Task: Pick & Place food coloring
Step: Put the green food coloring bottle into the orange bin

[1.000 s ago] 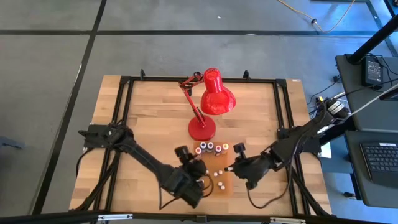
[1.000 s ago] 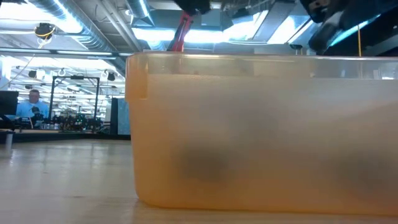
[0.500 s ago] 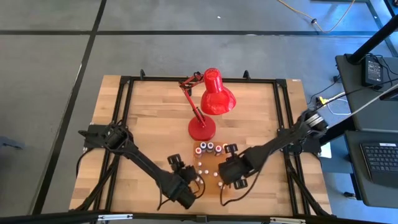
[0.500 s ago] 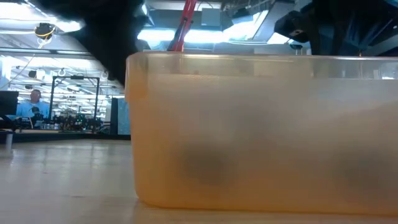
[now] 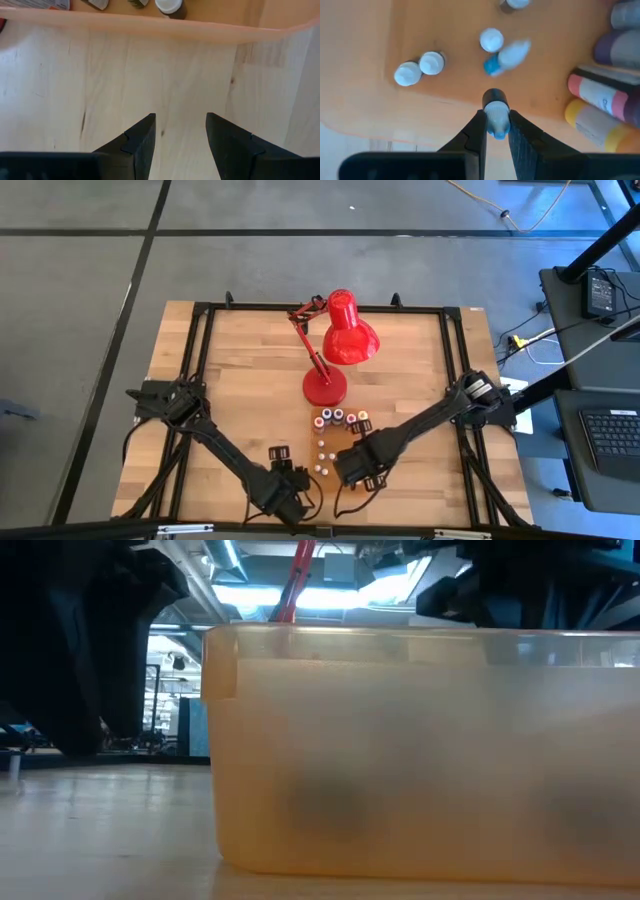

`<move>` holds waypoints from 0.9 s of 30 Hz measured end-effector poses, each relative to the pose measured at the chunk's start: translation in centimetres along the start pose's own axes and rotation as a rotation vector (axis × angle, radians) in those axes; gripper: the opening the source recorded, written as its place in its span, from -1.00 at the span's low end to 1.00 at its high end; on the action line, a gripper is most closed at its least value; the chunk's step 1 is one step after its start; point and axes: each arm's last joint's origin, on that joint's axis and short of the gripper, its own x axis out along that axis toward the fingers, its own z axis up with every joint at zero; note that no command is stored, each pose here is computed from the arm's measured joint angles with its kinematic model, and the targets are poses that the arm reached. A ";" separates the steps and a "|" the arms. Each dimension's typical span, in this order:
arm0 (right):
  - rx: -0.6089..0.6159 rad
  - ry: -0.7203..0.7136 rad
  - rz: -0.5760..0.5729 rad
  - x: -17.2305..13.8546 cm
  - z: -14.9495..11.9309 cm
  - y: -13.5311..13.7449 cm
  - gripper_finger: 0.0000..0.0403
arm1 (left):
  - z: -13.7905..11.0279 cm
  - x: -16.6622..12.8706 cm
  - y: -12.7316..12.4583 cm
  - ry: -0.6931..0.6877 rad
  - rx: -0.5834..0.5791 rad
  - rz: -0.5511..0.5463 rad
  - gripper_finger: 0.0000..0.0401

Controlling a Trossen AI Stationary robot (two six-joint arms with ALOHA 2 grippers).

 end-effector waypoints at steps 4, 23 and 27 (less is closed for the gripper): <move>0.049 0.020 -0.007 0.2 -0.1 -0.4 -0.68 | -0.2 -0.1 -0.1 -0.012 0.007 0.011 -0.16; 0.019 0.043 -0.033 2.0 0.5 -0.3 -0.66 | -0.1 -0.1 0.0 -0.027 0.010 0.030 -0.18; 0.022 0.052 -0.036 2.6 0.6 -0.4 -0.61 | -0.1 -0.1 0.0 -0.028 0.009 0.028 -0.16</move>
